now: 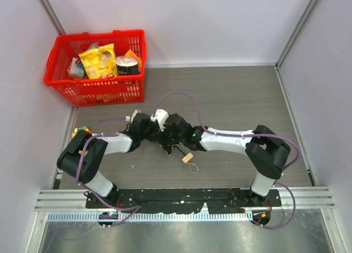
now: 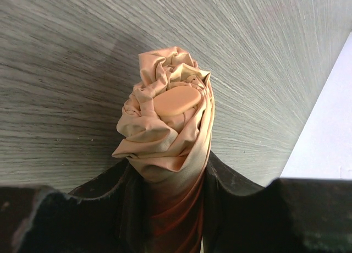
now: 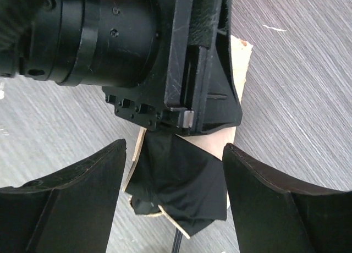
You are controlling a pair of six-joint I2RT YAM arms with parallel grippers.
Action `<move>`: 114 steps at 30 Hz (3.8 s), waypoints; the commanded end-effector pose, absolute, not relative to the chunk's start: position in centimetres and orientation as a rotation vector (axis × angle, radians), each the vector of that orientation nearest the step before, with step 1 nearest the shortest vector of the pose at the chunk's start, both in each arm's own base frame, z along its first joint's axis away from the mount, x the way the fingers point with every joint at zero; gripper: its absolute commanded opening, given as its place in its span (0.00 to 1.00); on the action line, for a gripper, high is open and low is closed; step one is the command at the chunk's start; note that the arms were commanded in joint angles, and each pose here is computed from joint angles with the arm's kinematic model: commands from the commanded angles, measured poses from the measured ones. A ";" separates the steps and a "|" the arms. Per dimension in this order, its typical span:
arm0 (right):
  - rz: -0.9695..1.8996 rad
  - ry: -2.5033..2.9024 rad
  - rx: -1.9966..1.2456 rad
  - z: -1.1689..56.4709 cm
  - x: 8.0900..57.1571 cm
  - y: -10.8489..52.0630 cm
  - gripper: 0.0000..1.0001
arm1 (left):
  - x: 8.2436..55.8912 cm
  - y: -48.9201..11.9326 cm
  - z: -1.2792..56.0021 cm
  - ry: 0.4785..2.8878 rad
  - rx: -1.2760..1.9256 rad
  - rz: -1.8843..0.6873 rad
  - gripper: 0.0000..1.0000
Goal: Put away the umbrella
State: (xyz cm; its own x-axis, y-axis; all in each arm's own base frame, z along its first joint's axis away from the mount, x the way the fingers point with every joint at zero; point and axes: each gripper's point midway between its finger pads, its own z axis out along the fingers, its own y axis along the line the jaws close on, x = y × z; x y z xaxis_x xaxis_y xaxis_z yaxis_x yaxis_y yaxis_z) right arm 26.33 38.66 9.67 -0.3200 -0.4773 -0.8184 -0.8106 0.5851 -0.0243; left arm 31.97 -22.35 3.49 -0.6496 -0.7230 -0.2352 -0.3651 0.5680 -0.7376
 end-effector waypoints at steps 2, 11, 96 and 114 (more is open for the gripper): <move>0.375 1.872 -1.009 10.2 27.9 39.5 0.74 | 31.3 -22.7 3.6 2.338 -0.921 -0.898 0.00; 0.425 2.012 -0.776 10.5 27.7 36.8 0.60 | 31.2 -22.2 3.3 2.343 -0.918 -0.863 0.00; 0.686 1.334 -0.636 25.4 23.5 34.1 0.84 | 37.7 -19.0 36.1 1.583 -1.350 -1.565 0.00; 0.636 1.237 -0.612 28.2 28.4 41.0 0.30 | 36.5 -18.8 37.7 1.523 -1.344 -1.657 0.00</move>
State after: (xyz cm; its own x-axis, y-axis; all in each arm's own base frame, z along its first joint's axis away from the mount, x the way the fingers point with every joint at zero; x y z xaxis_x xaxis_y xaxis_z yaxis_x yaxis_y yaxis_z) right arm 29.73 39.97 24.17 0.1835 -0.0017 -0.9830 -0.6640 0.7372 -0.1252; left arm 36.94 -18.93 32.75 -0.3260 -0.8957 0.3023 -0.3839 -0.1668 -0.9082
